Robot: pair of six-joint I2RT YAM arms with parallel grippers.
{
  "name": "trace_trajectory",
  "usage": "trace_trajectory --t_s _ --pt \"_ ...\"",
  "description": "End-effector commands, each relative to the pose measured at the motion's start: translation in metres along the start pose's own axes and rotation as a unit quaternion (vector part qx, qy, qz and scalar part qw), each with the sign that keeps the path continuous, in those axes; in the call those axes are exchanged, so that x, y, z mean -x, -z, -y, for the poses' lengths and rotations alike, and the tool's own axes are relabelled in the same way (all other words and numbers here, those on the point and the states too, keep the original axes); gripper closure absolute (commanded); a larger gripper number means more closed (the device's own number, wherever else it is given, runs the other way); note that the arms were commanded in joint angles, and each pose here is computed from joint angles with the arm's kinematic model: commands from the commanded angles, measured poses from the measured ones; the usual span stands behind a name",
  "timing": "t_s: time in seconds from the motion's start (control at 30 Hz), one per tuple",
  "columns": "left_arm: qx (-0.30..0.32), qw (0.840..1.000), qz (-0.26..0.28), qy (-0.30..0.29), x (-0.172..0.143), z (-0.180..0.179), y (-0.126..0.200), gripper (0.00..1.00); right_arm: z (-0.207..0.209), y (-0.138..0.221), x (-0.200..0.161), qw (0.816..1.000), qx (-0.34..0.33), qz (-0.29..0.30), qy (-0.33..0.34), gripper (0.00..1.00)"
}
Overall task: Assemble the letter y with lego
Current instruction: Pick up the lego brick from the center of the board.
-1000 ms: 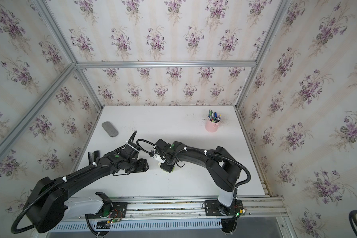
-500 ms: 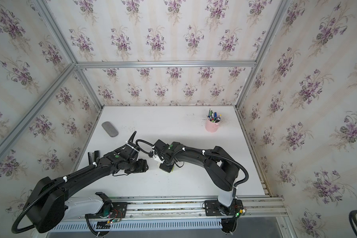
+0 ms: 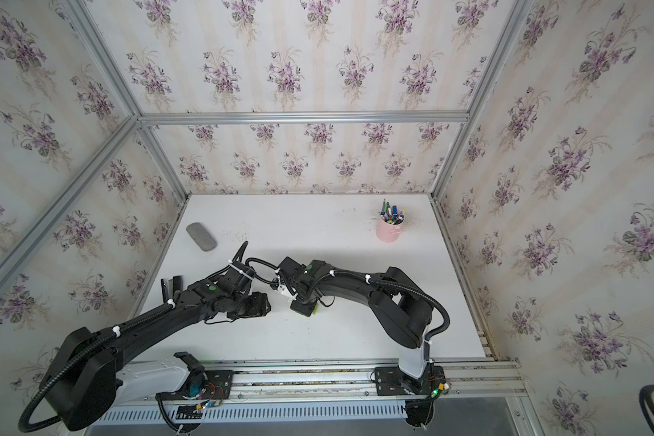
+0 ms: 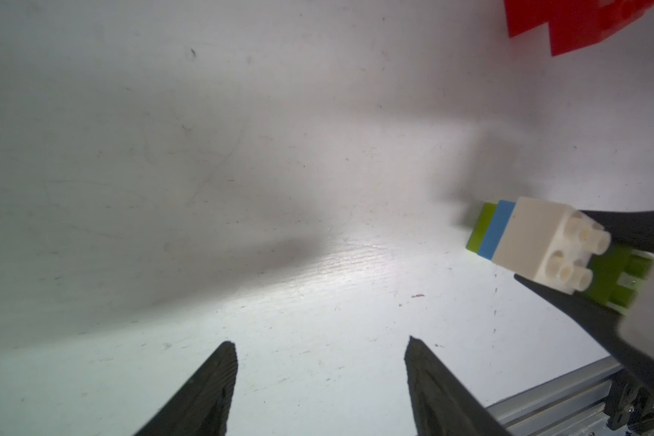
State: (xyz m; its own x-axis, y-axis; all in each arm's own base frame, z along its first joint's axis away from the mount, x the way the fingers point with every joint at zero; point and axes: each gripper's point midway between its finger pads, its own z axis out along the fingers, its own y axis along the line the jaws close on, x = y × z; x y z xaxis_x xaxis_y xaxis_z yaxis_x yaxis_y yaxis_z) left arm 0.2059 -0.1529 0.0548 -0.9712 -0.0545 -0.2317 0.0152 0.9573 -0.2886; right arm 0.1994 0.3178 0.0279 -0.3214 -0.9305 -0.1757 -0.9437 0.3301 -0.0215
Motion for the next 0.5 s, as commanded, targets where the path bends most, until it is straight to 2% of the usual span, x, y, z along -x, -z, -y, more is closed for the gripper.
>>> trace_trajectory --t_s 0.0,0.17,0.47 --pt "-0.001 1.000 0.003 0.002 0.001 0.000 0.001 0.28 -0.011 -0.016 -0.024 0.999 0.026 -0.048 -0.004 0.84" --pt "-0.002 1.000 0.003 0.003 0.001 0.000 0.001 0.28 -0.006 -0.006 -0.020 0.999 0.018 -0.029 -0.020 0.85" --pt "-0.009 1.000 0.005 0.004 0.005 0.005 0.003 0.28 0.027 0.029 -0.014 0.994 -0.018 0.031 -0.105 0.84"
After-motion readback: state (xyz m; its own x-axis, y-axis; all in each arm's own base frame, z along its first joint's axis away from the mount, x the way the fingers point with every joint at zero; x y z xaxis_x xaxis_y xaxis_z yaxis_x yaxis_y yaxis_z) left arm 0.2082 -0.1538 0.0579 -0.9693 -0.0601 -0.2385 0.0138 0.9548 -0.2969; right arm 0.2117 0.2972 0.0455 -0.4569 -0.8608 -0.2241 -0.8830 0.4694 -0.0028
